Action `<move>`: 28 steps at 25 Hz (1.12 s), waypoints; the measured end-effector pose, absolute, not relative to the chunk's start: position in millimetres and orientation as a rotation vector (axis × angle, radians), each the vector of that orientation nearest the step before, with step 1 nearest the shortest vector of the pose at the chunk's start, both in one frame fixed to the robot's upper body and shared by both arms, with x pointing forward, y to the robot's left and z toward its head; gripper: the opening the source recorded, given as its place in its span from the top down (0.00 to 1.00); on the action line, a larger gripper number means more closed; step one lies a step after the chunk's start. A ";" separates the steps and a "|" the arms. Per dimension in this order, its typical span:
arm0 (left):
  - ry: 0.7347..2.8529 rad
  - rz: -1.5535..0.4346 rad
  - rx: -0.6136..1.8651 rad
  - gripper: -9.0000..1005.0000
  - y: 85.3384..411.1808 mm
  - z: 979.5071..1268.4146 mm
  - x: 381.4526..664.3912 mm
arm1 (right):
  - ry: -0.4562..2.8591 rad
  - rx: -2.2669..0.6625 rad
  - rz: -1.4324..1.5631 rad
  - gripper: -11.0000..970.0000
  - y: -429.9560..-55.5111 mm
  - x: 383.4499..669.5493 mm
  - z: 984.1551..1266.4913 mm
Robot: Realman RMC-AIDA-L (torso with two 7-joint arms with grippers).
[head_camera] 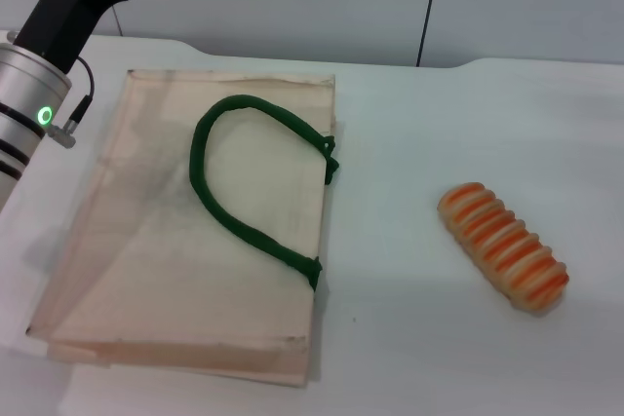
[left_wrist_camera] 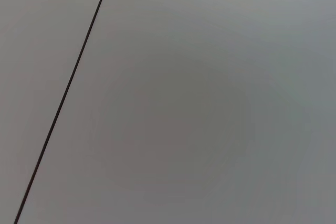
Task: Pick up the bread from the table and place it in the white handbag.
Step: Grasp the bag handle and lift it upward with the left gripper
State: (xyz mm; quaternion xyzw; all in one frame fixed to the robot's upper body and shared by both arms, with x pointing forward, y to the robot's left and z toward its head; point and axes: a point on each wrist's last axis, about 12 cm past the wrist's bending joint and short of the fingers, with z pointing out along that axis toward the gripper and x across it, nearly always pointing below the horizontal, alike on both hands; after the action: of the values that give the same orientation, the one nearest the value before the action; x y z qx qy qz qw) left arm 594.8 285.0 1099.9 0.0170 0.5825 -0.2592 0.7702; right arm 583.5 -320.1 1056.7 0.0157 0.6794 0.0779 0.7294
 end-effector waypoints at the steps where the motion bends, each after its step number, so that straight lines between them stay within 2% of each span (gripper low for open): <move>1: 1.263 -0.562 0.037 0.13 285.0 1099.9 594.8 | 1.496 0.035 0.172 0.09 -320.1 583.6 1056.7; 16: 1.288 -0.597 0.025 0.12 287.0 1097.9 594.3 | 1.496 0.041 0.174 0.09 -319.9 583.5 1056.6; 23: 1.464 -0.798 0.067 0.13 304.5 1115.9 613.7 | 1.502 0.048 0.165 0.09 -322.8 583.1 1055.9; 28: 1.702 -0.856 0.127 0.13 324.4 1138.0 628.4 | 1.500 0.051 0.162 0.09 -323.9 583.1 1056.3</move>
State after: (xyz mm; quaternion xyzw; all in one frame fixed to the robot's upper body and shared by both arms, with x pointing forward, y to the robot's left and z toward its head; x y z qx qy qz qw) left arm 628.4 324.4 1138.0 0.0543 0.7277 -0.3659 0.5777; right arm 583.1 -323.9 1056.3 0.0230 0.6807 0.0735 0.7285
